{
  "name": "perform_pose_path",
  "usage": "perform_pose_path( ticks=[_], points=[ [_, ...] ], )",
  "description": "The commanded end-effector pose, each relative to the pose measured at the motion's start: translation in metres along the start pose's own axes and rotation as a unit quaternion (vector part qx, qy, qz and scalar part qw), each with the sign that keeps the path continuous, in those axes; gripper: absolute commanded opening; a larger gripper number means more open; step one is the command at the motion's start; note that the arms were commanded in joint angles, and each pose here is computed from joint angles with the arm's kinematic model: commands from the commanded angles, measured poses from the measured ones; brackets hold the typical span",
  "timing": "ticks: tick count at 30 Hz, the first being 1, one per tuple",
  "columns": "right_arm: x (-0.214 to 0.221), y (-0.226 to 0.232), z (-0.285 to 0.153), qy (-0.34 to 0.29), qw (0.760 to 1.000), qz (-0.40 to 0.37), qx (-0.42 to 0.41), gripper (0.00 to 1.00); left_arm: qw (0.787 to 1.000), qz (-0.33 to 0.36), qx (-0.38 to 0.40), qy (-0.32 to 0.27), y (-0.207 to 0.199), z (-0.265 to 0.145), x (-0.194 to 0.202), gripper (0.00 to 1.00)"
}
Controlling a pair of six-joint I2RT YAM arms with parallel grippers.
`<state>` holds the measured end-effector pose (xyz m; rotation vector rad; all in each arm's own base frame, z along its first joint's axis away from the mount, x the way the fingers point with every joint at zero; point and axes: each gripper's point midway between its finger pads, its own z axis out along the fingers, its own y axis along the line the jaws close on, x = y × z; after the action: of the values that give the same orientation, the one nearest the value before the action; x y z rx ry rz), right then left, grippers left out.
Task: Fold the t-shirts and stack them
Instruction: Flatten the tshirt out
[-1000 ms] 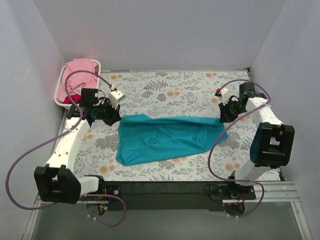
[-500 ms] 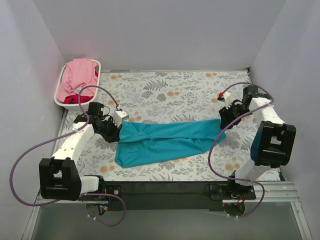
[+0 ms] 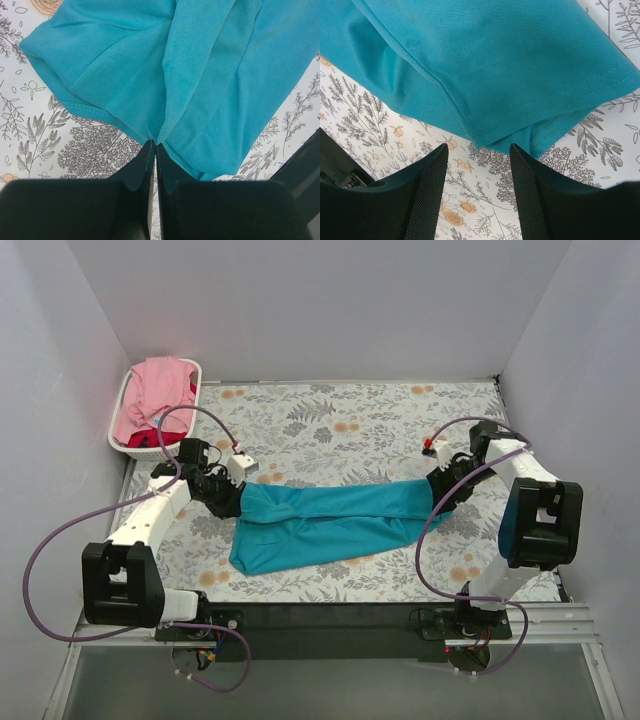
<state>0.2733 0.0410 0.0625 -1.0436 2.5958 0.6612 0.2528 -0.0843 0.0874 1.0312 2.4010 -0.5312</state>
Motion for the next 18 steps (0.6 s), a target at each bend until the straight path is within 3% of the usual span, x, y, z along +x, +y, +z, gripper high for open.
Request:
perform_pose_path(
  ticks=[1,18],
  points=[
    [-0.001,-0.003,0.004,0.008,1.000,-0.014,0.019,0.60,1.000,0.001,-0.008,-0.030,0.005,-0.007,-0.020,0.00],
    [0.004,-0.001,0.029,0.042,0.998,-0.042,0.036,0.53,0.999,-0.008,-0.008,-0.034,0.008,-0.006,-0.025,0.00]
  ],
)
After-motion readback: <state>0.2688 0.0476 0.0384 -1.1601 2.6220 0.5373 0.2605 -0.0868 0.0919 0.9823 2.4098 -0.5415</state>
